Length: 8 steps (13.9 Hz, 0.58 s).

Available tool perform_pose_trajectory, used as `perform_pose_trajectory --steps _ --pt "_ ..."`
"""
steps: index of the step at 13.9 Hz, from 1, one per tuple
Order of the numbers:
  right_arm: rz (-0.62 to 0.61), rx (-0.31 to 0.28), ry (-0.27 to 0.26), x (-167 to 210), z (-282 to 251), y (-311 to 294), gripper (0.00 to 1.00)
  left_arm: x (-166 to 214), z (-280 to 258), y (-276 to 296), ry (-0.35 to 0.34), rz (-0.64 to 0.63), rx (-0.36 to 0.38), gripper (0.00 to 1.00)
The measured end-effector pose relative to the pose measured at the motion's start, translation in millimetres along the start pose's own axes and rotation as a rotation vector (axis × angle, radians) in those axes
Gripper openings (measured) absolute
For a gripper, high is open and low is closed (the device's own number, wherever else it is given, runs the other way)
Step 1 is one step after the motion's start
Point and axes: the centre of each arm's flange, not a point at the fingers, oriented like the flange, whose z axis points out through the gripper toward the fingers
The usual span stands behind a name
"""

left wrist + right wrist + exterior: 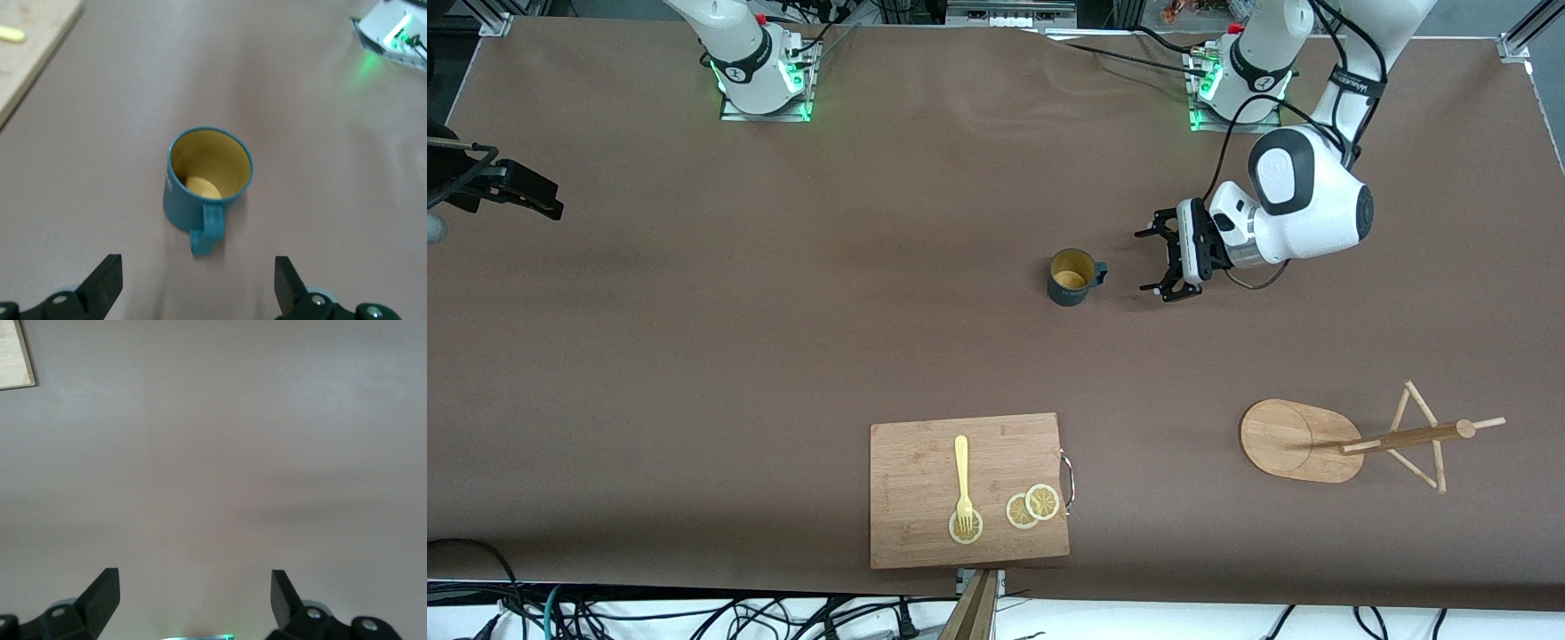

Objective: Pass cup and hang on rack
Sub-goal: 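Lower the left gripper and grasp the teal mug's handle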

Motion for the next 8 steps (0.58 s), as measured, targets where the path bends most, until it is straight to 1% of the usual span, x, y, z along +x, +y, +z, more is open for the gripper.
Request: perform_pose_trajectory --steps 2,5,8 --pt "0.000 0.000 0.000 0 0 0 1.00 -23 22 0 0.101 0.013 0.028 1.00" --pt "0.001 0.000 0.000 0 0 0 1.00 -55 53 2 0.181 0.016 0.047 1.00" --pt "0.001 0.000 0.000 0 0 0 1.00 -78 77 7 0.263 0.008 0.059 1.00"
